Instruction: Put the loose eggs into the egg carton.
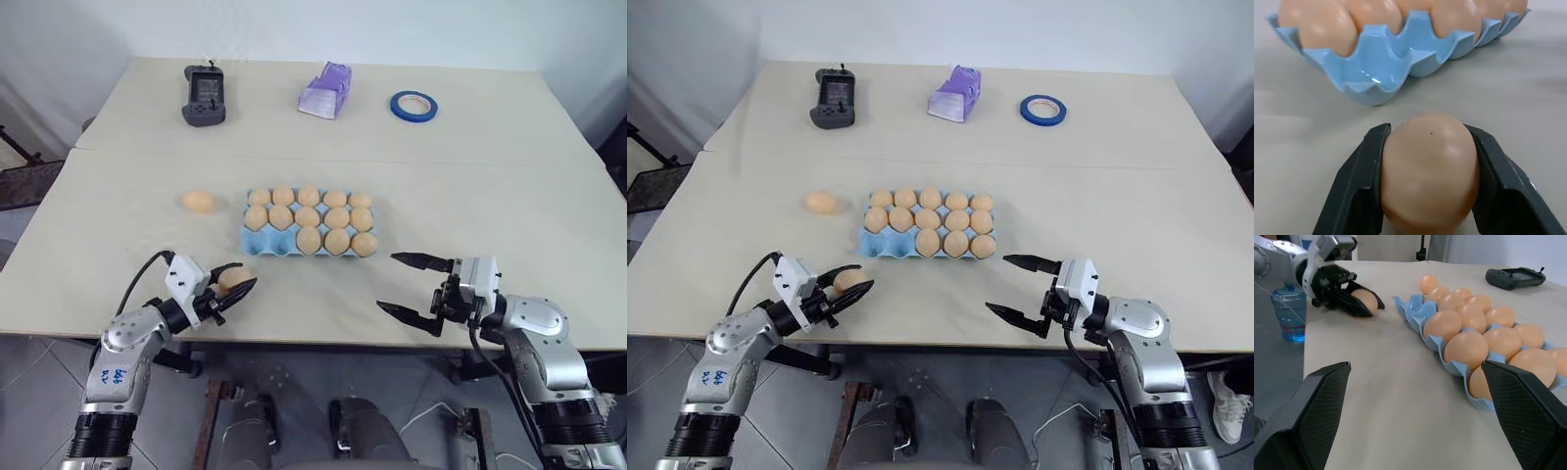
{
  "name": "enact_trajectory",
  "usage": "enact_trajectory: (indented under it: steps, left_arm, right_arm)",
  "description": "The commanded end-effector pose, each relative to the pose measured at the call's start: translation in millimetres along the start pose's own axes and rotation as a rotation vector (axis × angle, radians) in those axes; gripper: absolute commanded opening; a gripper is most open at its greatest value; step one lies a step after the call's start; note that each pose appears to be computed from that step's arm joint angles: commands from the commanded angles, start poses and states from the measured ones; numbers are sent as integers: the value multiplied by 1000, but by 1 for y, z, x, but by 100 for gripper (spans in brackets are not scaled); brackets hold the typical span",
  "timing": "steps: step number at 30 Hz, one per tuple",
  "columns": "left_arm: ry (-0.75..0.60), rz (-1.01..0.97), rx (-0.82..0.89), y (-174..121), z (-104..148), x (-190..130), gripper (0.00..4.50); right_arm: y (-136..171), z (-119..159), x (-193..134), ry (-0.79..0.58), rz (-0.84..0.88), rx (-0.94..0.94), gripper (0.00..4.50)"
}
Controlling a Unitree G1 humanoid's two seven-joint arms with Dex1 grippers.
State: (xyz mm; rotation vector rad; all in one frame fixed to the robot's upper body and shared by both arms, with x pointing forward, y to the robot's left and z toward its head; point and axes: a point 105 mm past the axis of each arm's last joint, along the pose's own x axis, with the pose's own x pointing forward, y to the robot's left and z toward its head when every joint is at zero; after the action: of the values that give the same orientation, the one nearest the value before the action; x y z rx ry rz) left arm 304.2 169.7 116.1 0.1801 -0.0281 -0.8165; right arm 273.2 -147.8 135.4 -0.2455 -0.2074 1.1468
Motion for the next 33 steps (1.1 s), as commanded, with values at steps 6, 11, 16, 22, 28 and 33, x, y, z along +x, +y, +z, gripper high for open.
enact_trajectory:
  steps: [6,11,16,22,28,33]
  left_arm:
    - [-88,-94,93,1,36,53,180]
    - [-121,-123,60,-1,36,71,180]
    - [-137,-114,51,5,37,79,305]
    - [-142,-66,90,13,38,62,448]
    - [-173,39,139,24,44,1,448]
    - [-100,159,152,36,29,-42,448]
  right_arm:
    - [1,11,6,-36,-9,-40,450]
    - [3,12,8,-44,-25,-59,450]
    - [0,16,8,-56,-62,-73,450]
    - [5,15,8,-54,-62,-64,450]
    - [5,11,11,-57,-43,-46,450]
    - [2,11,16,-68,-26,-42,450]
